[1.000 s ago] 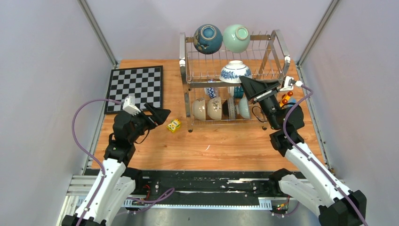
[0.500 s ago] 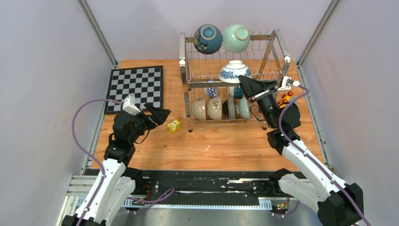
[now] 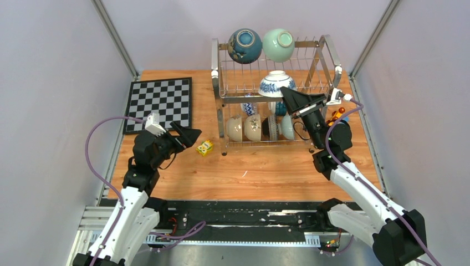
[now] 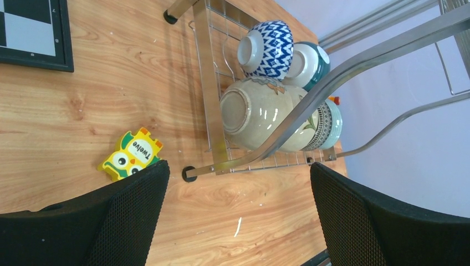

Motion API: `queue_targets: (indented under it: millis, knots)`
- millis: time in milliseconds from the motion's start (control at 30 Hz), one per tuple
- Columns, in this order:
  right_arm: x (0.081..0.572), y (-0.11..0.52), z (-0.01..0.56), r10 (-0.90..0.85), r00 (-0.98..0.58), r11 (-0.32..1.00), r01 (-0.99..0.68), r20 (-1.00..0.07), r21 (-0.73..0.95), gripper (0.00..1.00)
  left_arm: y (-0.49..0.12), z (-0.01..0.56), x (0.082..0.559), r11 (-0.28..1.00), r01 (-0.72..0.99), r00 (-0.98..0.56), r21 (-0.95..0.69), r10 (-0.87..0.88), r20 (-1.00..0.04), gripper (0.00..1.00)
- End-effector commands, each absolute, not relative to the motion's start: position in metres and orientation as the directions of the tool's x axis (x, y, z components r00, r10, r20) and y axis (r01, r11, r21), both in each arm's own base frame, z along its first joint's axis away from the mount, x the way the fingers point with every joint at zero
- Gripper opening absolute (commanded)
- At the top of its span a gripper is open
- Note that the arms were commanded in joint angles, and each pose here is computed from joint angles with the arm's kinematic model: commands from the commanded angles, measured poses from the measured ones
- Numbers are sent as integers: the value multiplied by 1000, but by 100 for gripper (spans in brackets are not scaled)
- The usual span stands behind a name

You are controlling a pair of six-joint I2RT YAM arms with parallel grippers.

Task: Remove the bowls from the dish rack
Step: Pick up the bowl from the dish rack.

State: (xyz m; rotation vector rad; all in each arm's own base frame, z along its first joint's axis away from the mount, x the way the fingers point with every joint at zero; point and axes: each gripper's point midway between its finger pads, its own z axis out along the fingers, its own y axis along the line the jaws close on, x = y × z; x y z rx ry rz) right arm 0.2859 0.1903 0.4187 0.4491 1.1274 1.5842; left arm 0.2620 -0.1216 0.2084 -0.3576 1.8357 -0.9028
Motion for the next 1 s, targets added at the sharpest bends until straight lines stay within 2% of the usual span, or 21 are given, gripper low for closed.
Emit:
queue_targets:
  millis: [0,100,200,367,600,800,967]
  knots:
    - [285,191,422,908,-339,18,-553,-245,833,40,-126,223,259,662,184,-439,-726,-606,-664,99]
    - [284,192,422,906,-341,22,-555,-251,832,42,-126,225,259,662,187,-437,-726,-606,-665,99]
    - [283,192,422,906,-342,19,-556,-249,831,39,-126,224,260,660,186,-438,-728,-607,-663,99]
    - [281,192,422,906,-342,13,-568,-250,823,27,-126,224,260,660,186,-436,-728,-608,-663,99]
    - [281,194,420,902,-353,6,-568,-250,823,18,-127,231,260,646,193,-432,-738,-620,-655,99]
    - [280,197,429,898,-357,-8,-596,-256,803,0,-127,233,260,647,193,-429,-738,-621,-656,99]
    - [278,198,437,897,-351,-16,-632,-267,775,0,-127,233,260,648,191,-431,-737,-620,-656,99]
